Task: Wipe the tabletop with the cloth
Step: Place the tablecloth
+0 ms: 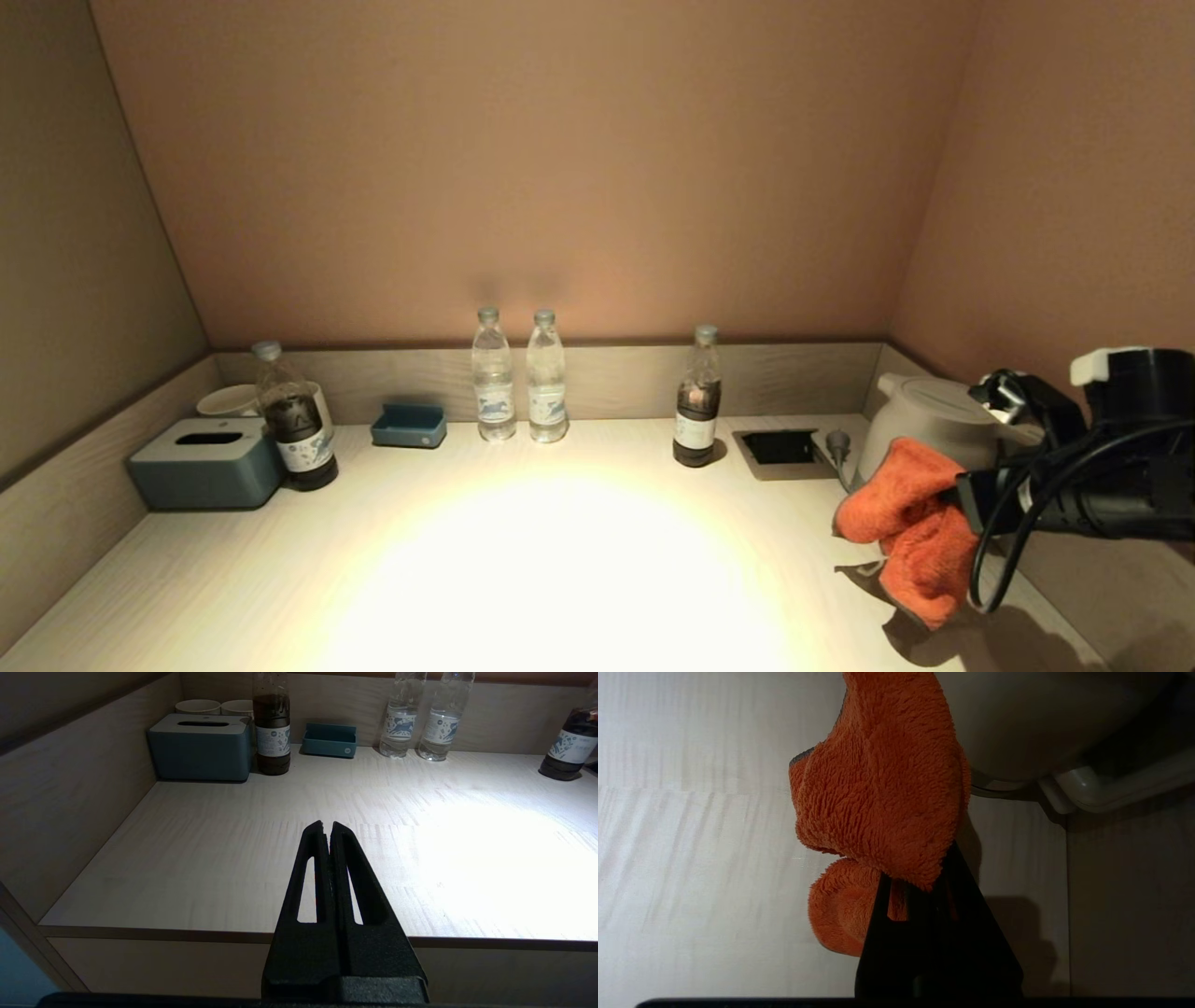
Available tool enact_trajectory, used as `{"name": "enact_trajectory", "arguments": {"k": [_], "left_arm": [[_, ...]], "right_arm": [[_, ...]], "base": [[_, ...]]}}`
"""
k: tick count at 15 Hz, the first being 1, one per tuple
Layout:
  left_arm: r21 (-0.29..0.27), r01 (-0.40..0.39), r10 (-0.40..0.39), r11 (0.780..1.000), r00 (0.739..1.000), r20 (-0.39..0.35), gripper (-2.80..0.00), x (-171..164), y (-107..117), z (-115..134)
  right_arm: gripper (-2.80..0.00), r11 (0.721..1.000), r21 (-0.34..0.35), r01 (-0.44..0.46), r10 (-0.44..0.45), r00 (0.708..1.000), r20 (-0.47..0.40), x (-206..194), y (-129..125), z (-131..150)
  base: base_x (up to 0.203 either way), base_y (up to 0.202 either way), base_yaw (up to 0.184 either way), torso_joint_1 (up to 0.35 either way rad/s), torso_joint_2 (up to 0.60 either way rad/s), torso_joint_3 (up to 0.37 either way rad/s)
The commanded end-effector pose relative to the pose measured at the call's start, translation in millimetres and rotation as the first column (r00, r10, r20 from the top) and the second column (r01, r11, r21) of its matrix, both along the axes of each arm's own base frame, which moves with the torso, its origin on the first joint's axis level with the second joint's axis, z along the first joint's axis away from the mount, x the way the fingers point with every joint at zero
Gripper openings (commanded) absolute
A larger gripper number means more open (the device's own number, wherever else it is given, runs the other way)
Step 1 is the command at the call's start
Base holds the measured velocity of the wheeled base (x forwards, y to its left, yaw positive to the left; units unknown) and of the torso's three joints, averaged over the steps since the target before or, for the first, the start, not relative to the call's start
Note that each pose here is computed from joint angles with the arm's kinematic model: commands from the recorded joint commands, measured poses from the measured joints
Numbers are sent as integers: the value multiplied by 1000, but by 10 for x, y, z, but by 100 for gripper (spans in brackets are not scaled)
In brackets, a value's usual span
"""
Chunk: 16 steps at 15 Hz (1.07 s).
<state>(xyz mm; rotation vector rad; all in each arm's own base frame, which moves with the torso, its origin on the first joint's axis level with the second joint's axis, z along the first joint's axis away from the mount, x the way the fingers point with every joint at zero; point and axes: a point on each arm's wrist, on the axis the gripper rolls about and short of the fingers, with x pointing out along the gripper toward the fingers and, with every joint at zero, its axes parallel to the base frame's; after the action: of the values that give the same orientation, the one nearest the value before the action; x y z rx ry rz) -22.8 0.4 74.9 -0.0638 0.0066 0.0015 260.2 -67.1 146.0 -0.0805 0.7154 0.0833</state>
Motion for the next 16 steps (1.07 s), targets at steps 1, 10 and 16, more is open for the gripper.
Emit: {"name": "enact_trajectory", "arguments": {"k": [1,10,16], "left_arm": [[-1,0,0,1000,1000,0,-280,0,0,0],[-1,0,0,1000,1000,0,-280,0,0,0],[-1,0,0,1000,1000,0,-280,0,0,0]], "right_arm": [[-280,995,-3,104,-104,994,20,-90,-159,74],[-280,940,-49,339,-341,938,-60,-41,-230,-90],[-280,886,-191,423,-436,900,-30,76,230,-107]], "base": [[0,0,0,0,0,0],[0,0,0,0,0,0],[0,0,0,0,0,0]]}}
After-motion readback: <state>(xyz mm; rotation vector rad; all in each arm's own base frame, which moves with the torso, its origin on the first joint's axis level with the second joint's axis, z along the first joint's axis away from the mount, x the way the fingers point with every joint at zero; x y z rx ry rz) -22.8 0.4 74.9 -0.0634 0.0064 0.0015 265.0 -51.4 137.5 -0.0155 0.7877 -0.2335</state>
